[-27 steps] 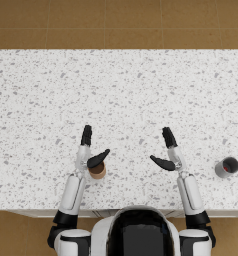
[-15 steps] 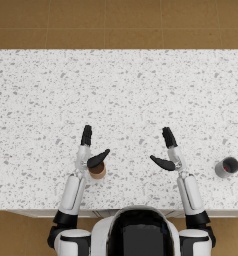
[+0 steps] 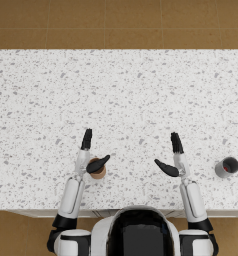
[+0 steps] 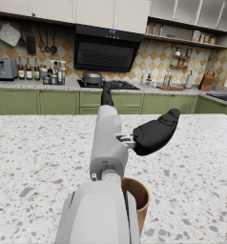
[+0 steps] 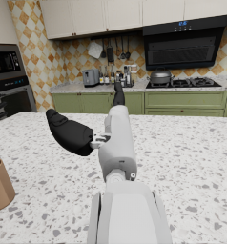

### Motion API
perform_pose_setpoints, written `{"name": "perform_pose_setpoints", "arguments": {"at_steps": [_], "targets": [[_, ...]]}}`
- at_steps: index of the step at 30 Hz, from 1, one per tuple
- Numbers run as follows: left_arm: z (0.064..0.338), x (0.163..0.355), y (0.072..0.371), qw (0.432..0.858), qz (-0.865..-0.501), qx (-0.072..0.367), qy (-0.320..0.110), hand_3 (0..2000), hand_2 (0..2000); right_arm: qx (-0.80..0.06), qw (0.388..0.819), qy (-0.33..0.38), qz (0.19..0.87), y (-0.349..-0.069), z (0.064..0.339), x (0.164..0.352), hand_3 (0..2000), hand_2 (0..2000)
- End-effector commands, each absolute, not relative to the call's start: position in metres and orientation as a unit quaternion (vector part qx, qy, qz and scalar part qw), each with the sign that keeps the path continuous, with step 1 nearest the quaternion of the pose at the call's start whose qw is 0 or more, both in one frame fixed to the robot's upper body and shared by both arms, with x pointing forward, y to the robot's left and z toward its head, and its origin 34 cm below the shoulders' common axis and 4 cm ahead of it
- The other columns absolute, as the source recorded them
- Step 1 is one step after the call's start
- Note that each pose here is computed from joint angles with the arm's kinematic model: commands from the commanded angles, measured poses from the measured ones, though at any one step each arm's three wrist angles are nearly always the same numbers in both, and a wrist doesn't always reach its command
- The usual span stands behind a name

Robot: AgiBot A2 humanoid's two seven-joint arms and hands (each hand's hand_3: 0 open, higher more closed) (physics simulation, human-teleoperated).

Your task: Pick up two cups and pour the berry on the right into the cup on the left

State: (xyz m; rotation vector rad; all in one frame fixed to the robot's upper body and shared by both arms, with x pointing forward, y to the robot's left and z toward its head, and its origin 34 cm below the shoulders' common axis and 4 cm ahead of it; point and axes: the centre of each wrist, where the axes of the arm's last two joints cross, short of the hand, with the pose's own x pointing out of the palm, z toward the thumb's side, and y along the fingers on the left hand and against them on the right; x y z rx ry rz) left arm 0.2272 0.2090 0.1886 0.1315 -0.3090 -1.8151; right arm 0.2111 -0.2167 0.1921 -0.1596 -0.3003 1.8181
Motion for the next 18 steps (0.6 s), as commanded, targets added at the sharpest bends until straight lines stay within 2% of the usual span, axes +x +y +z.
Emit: {"name": "perform_pose_setpoints", "arguments": {"at_steps": [1, 7, 8, 12, 18], "targets": [[0.185, 0.215, 0.217, 0.611, -0.780, 0.070, -0.113, 0, 0, -0.093, 0.650, -0.114, 0.746, -0.247, 0.194, 0.195, 0, 0], [0.179, 0.209, 0.223, 0.627, -0.766, 0.129, -0.058, 0, 0, -0.168, 0.722, -0.058, 0.669, -0.282, 0.196, 0.181, 0, 0], [0.176, 0.204, 0.224, 0.627, -0.767, 0.130, -0.048, 0, 0, -0.181, 0.750, -0.048, 0.634, -0.299, 0.198, 0.176, 0, 0], [0.166, 0.193, 0.226, 0.627, -0.769, 0.125, -0.022, 0, 0, -0.216, 0.802, -0.004, 0.556, -0.325, 0.198, 0.157, 0, 0], [0.150, 0.184, 0.229, 0.630, -0.770, 0.103, 0.006, 0, 0, -0.228, 0.832, 0.049, 0.503, -0.346, 0.191, 0.145, 0, 0]]}}
